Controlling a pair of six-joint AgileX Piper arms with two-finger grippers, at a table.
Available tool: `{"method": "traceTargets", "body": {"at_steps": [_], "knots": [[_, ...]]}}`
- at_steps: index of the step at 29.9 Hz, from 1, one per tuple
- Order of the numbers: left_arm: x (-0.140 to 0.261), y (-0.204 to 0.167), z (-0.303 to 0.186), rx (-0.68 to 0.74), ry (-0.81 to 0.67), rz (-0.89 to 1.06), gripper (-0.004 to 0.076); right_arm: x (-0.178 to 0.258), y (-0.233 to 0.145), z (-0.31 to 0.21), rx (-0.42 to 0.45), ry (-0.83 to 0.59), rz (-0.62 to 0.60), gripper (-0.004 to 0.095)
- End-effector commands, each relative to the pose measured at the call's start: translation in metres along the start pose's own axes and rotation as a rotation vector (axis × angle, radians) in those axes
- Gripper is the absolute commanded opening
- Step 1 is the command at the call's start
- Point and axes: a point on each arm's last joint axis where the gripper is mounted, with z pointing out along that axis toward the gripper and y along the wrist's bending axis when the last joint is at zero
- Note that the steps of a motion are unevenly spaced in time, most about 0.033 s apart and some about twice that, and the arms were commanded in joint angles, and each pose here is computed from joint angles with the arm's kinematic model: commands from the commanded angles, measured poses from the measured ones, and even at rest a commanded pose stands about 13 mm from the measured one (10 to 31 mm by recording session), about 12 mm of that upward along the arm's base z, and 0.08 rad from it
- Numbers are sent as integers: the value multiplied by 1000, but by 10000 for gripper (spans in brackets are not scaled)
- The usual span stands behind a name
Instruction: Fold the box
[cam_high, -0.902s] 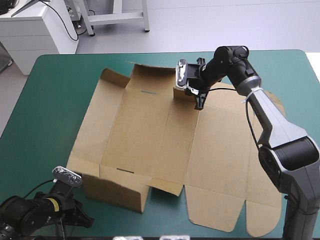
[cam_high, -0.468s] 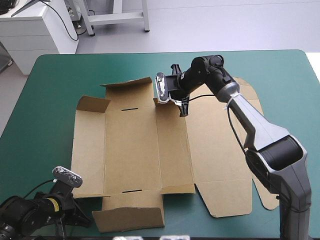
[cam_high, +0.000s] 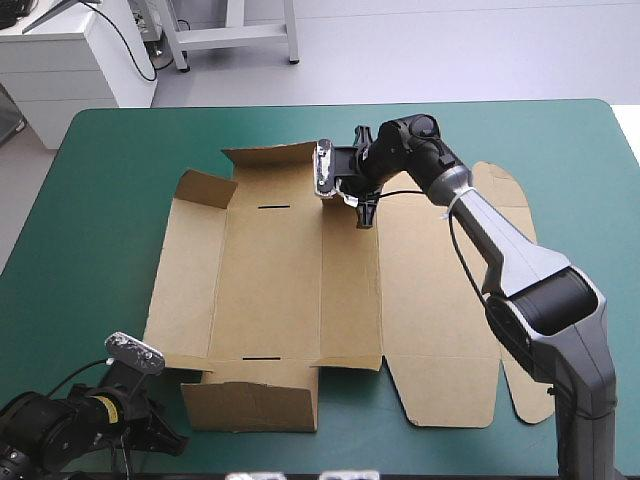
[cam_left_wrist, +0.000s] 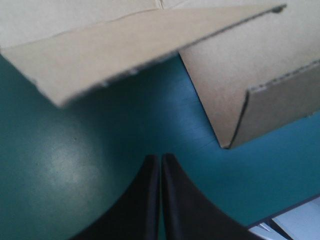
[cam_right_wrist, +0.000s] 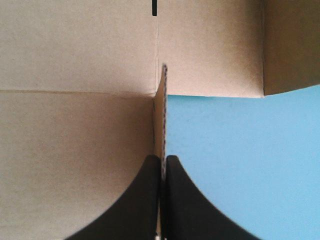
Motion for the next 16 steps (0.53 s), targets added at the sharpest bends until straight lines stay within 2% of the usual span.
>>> {"method": "traceTargets", "body": {"at_steps": [1, 9, 11, 13, 16], "knots": [[-7, -1, -5, 5, -49, -8, -8, -10, -14, -40, 136, -44, 12, -21], [-7, -1, -5, 5, -49, -8, -8, -9, -13, -39, 128, -43, 46, -10], [-7, -1, -5, 5, -49, -8, -8, -8, -13, -39, 125, -42, 73, 39], [-7, -1, -5, 5, -49, -8, -8, -8, -13, -39, 118, -41, 94, 167], [-7, -1, -5, 5, -49, -8, -8, -8, -12, -39, 109, -37, 92, 516]]}}
